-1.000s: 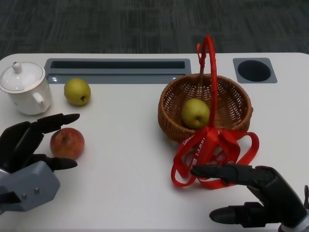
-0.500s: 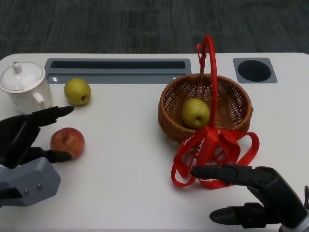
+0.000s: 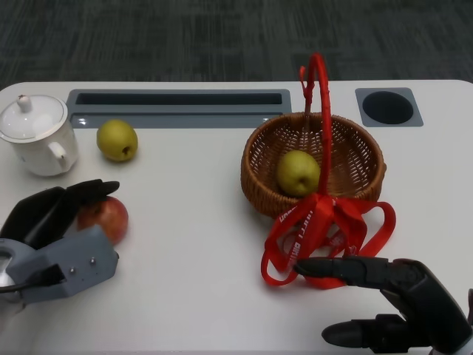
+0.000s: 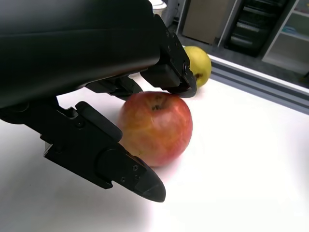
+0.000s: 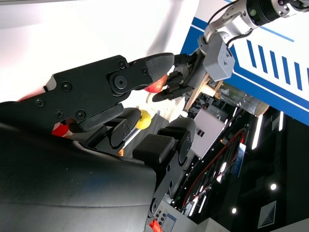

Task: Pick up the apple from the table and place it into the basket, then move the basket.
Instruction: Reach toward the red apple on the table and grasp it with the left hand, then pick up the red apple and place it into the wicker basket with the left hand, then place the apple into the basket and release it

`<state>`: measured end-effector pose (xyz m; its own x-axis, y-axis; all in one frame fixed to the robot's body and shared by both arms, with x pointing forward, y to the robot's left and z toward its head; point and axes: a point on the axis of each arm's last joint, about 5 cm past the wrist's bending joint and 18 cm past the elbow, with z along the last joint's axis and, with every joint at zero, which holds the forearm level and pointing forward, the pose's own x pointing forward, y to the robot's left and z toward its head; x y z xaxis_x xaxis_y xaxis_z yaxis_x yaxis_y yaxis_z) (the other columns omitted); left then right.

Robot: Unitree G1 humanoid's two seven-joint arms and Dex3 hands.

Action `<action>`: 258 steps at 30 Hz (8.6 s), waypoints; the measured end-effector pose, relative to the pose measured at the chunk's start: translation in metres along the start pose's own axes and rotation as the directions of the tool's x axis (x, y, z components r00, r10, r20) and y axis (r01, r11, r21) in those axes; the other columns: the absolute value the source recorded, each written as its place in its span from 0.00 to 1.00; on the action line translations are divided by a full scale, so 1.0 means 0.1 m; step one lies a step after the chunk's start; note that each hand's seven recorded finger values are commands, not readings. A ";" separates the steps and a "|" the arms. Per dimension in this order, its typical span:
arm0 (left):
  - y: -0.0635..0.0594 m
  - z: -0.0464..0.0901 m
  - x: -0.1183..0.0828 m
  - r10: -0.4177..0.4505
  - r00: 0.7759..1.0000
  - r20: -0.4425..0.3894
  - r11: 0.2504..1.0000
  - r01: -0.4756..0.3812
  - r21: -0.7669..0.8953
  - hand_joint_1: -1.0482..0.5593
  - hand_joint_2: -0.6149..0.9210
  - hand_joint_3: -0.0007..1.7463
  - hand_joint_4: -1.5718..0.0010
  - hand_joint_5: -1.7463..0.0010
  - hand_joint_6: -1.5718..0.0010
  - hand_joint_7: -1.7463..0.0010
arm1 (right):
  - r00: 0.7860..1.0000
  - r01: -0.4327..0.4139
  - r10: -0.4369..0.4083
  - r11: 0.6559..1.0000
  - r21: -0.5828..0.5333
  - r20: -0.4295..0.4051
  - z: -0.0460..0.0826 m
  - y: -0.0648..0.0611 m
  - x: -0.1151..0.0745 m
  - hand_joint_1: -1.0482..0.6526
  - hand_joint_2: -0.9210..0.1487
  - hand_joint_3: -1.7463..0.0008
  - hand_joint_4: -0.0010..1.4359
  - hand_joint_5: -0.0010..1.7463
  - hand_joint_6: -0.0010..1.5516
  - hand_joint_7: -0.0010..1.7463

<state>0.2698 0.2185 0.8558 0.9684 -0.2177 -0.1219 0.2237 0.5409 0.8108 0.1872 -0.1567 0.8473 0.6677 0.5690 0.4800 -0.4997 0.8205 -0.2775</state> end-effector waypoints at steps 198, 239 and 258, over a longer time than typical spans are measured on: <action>0.31 0.46 -0.60 0.291 0.758 0.584 0.914 -0.040 -0.404 0.37 0.84 0.00 0.51 0.97 0.54 0.97 | 0.993 0.025 0.050 0.800 -0.600 0.108 0.44 -1.17 0.21 0.27 0.01 1.00 0.38 0.01 0.31 0.01; 0.31 0.48 -0.71 0.299 0.755 0.584 0.912 -0.047 -0.408 0.37 0.82 0.00 0.48 0.99 0.52 1.00 | 0.930 -0.326 0.324 0.505 -0.799 -0.174 0.08 -1.12 0.98 0.23 0.08 1.00 0.47 0.01 0.37 0.01; 0.33 0.49 -0.69 0.296 0.761 0.578 0.912 -0.045 -0.408 0.38 0.82 0.00 0.47 0.99 0.51 0.99 | 0.872 -0.142 0.487 0.350 -0.926 0.051 0.32 -1.30 0.78 0.25 0.01 0.98 0.22 0.00 0.17 0.01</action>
<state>0.2049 0.2118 0.9186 0.7390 -0.4745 0.4783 0.2050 0.8346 0.5112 0.2867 -0.2208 0.9470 0.3106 0.8931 0.3255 0.2411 0.2572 -0.9358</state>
